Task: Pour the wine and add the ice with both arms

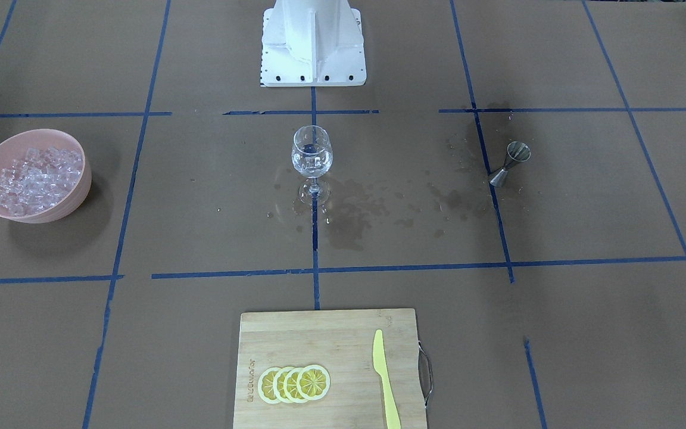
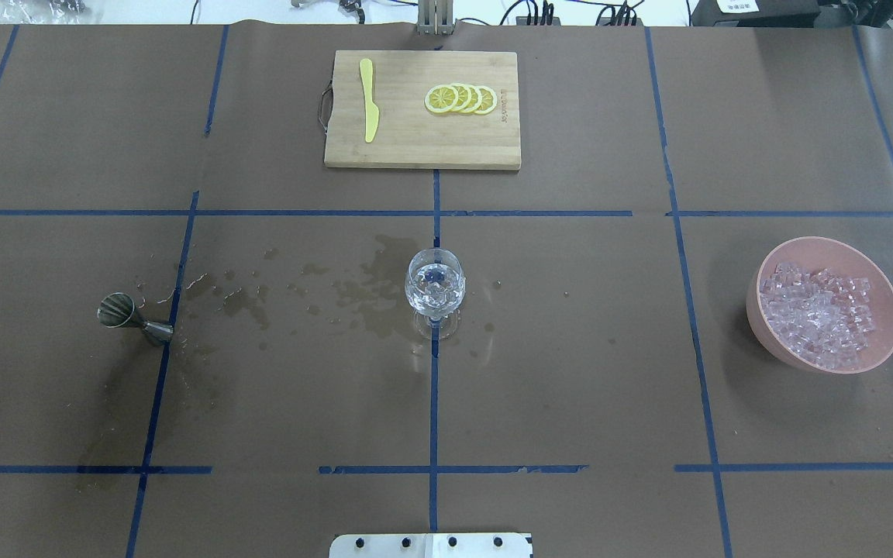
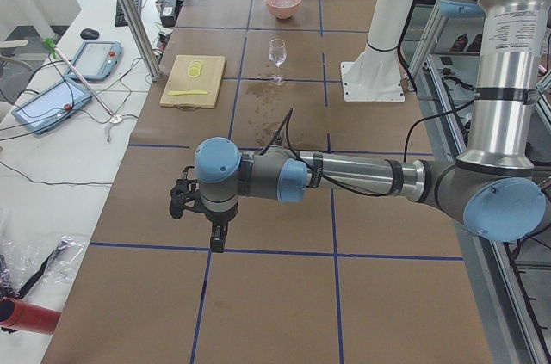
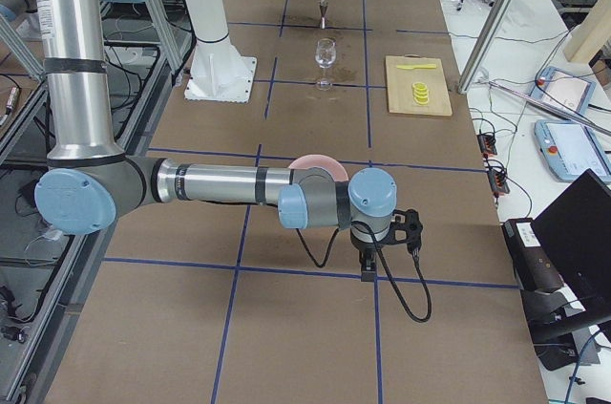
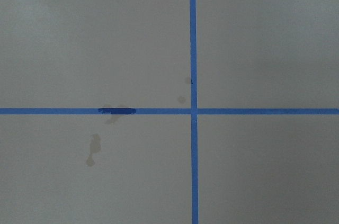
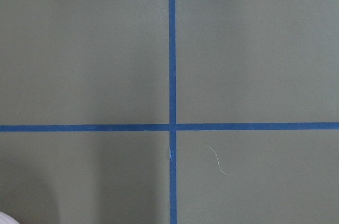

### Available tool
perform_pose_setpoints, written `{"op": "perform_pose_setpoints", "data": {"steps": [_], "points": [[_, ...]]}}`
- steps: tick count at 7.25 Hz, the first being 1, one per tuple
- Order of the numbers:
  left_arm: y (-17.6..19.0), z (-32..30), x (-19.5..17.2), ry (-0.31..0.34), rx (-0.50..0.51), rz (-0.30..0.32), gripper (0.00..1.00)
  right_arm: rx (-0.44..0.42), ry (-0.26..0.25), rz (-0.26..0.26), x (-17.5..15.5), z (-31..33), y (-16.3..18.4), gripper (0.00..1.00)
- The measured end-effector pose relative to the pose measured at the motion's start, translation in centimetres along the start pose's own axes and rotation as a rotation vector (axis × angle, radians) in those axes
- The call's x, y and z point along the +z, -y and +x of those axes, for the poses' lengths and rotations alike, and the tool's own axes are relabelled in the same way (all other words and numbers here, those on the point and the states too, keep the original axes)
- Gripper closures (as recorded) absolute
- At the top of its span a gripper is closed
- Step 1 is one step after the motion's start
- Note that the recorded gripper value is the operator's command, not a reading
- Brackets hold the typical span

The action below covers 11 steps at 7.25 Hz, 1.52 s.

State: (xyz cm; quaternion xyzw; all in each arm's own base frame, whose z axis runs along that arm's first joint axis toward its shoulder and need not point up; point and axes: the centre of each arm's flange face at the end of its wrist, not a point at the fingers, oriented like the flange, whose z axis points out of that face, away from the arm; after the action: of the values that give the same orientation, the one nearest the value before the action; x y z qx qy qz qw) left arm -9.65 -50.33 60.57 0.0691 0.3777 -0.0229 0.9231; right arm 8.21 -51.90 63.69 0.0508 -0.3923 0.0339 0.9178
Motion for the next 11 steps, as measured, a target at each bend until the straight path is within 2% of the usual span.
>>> {"op": "perform_pose_setpoints", "data": {"steps": [2,11], "points": [[-0.16,0.14,-0.61,0.019,0.014,0.025,0.0,-0.001,0.0,0.002,-0.09,-0.09,0.06,0.0],[-0.16,-0.03,-0.44,0.025,0.011,0.024,0.0,-0.008,-0.002,0.008,-0.29,-0.29,0.14,0.0]]}}
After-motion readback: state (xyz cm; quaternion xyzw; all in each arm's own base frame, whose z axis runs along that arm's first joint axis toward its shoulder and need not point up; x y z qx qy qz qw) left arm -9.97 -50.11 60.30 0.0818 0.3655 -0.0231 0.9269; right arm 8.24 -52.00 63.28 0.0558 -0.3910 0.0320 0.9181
